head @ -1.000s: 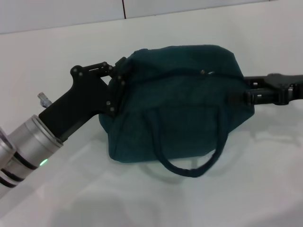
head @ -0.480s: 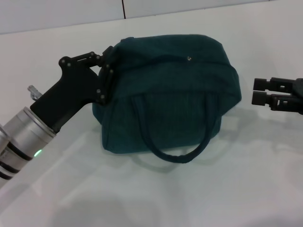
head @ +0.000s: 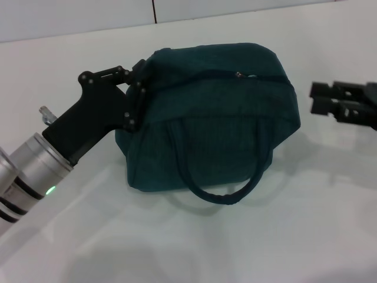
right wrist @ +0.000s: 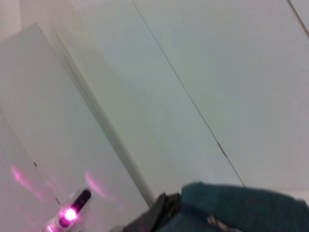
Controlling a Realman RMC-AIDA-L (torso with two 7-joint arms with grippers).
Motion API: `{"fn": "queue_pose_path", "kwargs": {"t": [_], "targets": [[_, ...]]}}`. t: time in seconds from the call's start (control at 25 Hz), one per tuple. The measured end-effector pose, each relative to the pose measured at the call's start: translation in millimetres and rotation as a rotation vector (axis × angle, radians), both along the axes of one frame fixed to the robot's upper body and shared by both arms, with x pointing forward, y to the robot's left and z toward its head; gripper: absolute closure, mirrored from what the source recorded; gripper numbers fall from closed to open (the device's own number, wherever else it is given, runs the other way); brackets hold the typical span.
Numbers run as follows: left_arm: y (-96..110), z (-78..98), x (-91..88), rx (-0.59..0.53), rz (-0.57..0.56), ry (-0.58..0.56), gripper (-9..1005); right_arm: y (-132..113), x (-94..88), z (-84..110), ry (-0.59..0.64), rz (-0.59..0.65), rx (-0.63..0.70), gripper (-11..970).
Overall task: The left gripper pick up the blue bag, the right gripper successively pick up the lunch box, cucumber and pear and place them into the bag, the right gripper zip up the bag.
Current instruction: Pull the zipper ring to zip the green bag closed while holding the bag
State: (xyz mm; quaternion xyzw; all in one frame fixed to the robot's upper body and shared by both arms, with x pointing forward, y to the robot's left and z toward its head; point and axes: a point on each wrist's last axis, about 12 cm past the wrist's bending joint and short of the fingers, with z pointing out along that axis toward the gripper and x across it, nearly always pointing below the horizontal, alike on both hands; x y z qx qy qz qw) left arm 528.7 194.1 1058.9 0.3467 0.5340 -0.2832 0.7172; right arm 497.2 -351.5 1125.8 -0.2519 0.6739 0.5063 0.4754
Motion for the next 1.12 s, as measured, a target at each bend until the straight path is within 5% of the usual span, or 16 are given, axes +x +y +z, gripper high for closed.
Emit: {"fn": "queue_pose_path", "kwargs": {"t": [0.4,0.92,1.12], "targets": [[0,-1.7,-3.0,0.01,-0.016,0.0,941,31,41.3,17.5,-0.052,0.052,-0.002,380],[1,-2.6,-3.2,0.022,-0.011,-0.005,941,29,50.6,10.5,-0.018,-0.004,-0.073,409],[2,-2.6,-2.8,0.024,-0.01,-0.006,941,38,56.7,6.8,-0.003,0.023,-0.131,519]]}}
